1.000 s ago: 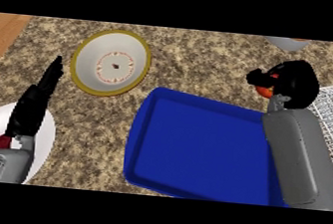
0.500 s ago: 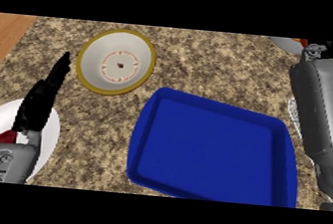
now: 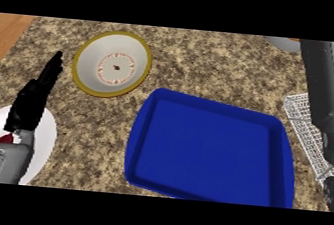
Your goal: Pick the tomato from the tray and place it in the tiered basket
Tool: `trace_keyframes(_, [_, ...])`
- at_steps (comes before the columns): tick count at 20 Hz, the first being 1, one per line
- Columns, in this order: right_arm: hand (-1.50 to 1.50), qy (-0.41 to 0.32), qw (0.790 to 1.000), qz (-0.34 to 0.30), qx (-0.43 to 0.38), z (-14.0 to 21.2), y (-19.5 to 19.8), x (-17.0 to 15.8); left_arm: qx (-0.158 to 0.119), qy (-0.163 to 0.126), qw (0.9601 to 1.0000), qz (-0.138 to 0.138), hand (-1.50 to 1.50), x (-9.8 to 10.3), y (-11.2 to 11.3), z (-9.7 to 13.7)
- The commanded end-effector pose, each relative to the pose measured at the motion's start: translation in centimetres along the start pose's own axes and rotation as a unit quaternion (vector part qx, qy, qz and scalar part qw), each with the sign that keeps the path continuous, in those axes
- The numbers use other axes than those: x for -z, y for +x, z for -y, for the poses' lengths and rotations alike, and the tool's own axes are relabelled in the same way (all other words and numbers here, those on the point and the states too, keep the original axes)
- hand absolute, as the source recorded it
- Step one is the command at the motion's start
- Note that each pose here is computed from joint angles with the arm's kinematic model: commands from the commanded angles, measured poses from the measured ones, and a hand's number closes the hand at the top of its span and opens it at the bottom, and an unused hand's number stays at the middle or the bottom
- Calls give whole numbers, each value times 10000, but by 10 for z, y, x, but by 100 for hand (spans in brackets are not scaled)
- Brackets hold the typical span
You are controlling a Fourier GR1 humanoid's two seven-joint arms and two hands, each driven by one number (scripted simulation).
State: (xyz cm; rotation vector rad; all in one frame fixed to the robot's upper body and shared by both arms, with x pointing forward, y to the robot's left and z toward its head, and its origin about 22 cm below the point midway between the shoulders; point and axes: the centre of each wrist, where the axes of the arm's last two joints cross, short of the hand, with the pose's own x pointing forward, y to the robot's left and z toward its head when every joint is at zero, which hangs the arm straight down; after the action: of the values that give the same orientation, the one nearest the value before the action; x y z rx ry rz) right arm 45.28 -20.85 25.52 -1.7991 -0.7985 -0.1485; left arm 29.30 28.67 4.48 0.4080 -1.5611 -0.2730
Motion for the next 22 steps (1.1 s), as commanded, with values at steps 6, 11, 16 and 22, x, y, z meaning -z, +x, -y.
trace_keyframes(6, [150,-112,9923,-905,-836,-22,-6,22,-50,93,9999,-84,0,-6,-15,-8])
trace_keyframes(11, [150,-345,9750,-1023,-1943,-41,-36,56,3,161,9998,-151,0,-5,-17,3])
trace_keyframes(16, [150,-465,9628,-1128,-2411,-43,-55,79,64,152,9998,-121,0,-13,-14,-20])
trace_keyframes(22, [150,86,9677,-891,-2357,-36,-59,72,-59,166,9995,-254,0,-17,-13,-5])
